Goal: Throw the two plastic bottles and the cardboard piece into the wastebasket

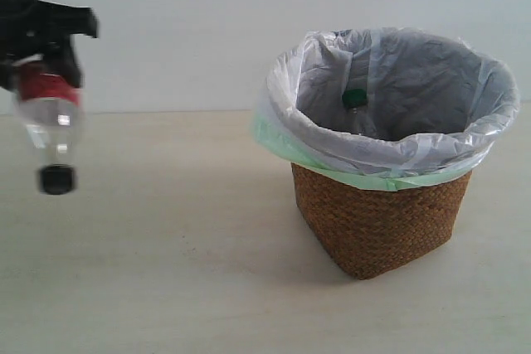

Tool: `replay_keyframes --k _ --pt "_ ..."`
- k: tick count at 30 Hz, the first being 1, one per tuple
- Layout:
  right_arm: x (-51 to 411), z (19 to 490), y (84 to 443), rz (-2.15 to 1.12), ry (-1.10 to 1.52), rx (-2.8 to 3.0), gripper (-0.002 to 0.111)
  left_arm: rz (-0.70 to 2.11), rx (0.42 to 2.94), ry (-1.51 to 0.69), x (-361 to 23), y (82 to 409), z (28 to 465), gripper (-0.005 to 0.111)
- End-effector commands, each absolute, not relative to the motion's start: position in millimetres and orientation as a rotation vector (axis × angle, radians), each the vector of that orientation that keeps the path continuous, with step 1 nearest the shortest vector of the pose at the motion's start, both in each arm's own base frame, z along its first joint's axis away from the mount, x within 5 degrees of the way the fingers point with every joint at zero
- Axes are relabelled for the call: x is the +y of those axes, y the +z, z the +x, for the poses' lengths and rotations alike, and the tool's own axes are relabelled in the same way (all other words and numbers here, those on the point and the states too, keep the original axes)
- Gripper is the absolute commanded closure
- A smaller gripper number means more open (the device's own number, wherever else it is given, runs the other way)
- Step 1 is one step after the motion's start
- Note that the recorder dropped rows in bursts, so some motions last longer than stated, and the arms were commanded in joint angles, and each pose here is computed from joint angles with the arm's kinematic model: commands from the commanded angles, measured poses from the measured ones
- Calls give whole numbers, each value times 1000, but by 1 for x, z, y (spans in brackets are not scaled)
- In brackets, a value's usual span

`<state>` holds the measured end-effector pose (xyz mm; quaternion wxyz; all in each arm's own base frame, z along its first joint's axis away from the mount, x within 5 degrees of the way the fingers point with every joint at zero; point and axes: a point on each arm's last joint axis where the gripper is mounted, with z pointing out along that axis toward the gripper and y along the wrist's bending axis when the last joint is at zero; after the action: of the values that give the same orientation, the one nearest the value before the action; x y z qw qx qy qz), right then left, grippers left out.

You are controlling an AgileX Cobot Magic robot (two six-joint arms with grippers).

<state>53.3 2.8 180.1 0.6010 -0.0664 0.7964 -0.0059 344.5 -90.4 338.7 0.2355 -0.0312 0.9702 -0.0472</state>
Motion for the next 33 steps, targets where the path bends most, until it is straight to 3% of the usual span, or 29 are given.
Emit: replay_keyframes --k 1,4,6,9,13,21,23,25,28,31,33 --pt "2 53 181 -150 -20 1838 108 56 2322 -965 -155 357 367 95" --pt "2 53 181 -150 -20 1838 108 195 1903 -1261 -188 415 363 70" --pt "2 53 181 -150 -20 1838 108 282 1735 -1257 -207 441 354 43" --pt "2 53 181 -150 -20 1838 108 395 1682 -1074 -231 450 343 1" --pt "2 53 181 -150 -20 1838 108 570 1696 -831 -252 432 341 -1" --pt "2 53 181 -150 -20 1838 108 479 1728 -848 -254 425 350 -1" --pt "2 53 181 -150 -20 1838 108 489 1727 -851 -253 427 347 1" --pt "2 53 181 -150 -20 1838 108 495 1722 -852 -252 430 345 12" --pt "2 53 181 -150 -20 1838 108 499 1712 -857 -250 436 341 48" --pt "2 53 181 -150 -20 1838 108 528 1711 -873 -247 443 332 100" --pt "2 53 181 -150 -20 1838 108 565 1695 -860 -244 450 325 100"
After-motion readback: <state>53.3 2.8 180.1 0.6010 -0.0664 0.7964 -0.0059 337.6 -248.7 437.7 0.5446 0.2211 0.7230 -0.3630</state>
